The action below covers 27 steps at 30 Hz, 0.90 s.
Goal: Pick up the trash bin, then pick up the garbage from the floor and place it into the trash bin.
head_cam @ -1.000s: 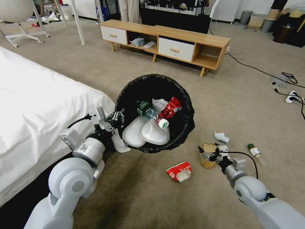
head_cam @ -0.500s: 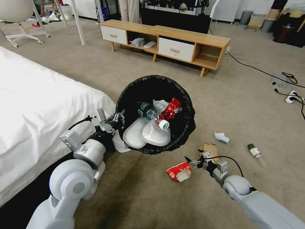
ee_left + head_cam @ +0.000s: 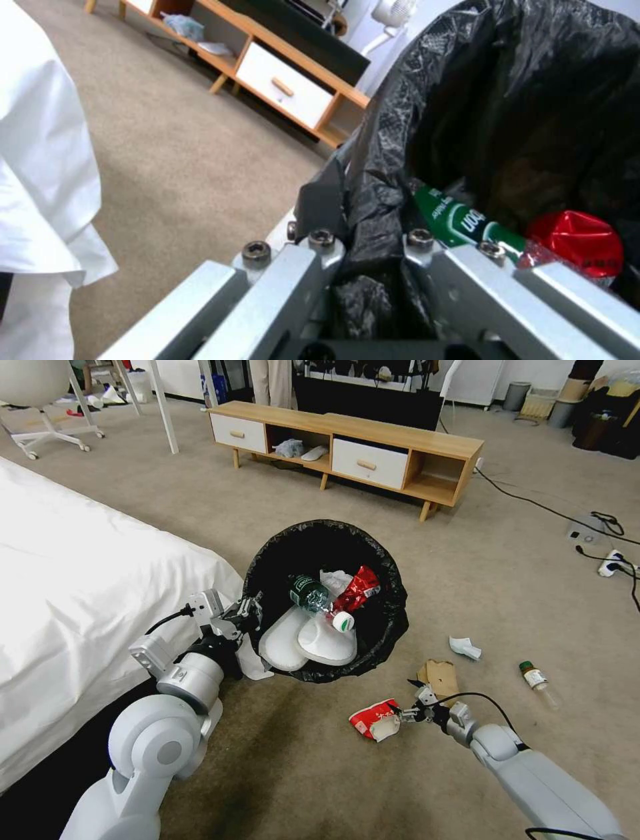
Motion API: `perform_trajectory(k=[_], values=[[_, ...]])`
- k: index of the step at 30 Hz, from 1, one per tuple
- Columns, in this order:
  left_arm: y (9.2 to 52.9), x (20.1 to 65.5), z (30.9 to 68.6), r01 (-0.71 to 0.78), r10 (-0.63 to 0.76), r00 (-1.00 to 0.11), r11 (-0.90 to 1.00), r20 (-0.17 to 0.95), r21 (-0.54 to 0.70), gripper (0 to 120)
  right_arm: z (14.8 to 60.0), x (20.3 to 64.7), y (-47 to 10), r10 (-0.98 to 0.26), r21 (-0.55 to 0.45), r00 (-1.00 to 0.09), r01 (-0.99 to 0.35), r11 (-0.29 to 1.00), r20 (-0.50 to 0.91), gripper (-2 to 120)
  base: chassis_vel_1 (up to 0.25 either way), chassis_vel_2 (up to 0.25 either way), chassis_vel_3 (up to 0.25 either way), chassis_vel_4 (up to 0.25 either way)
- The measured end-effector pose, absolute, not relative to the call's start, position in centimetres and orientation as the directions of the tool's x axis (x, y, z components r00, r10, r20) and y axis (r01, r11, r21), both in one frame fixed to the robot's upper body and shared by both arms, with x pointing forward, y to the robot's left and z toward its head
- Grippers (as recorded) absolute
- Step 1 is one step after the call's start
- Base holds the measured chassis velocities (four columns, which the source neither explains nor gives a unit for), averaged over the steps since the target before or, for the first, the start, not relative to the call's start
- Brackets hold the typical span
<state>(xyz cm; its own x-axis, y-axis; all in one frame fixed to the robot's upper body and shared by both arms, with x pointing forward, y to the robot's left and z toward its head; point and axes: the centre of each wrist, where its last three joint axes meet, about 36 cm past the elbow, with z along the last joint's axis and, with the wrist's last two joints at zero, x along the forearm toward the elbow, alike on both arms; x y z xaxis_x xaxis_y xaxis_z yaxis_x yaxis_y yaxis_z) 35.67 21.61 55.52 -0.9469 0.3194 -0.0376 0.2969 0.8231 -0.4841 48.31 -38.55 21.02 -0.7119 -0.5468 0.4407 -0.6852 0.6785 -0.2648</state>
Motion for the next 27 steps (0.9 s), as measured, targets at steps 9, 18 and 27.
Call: perform_trajectory(k=[9, 18, 27], values=[[21.6, 35.7, 55.4, 0.296, 0.319, -0.947, 0.822, -0.037, -0.487, 3, 19.7, 50.2, -36.1, -0.589, -0.295, -0.666, -0.739, 0.606, 0.457, 100, 0.0, 0.0, 0.0, 0.0], [21.6, 35.8, 55.1, 0.292, 0.317, -0.948, 0.821, -0.034, -0.49, 3, 18.7, 50.1, -33.2, -0.664, -0.326, -0.596, -0.803, 0.499, 0.451, 100, 0.0, 0.0, 0.0, 0.0], [21.5, 36.1, 54.9, 0.288, 0.315, -0.949, 0.82, -0.031, -0.494, 3, 19.0, 46.7, -35.1, -0.685, -0.345, -0.556, -0.831, 0.436, 0.471, 100, 0.0, 0.0, 0.0, 0.0]])
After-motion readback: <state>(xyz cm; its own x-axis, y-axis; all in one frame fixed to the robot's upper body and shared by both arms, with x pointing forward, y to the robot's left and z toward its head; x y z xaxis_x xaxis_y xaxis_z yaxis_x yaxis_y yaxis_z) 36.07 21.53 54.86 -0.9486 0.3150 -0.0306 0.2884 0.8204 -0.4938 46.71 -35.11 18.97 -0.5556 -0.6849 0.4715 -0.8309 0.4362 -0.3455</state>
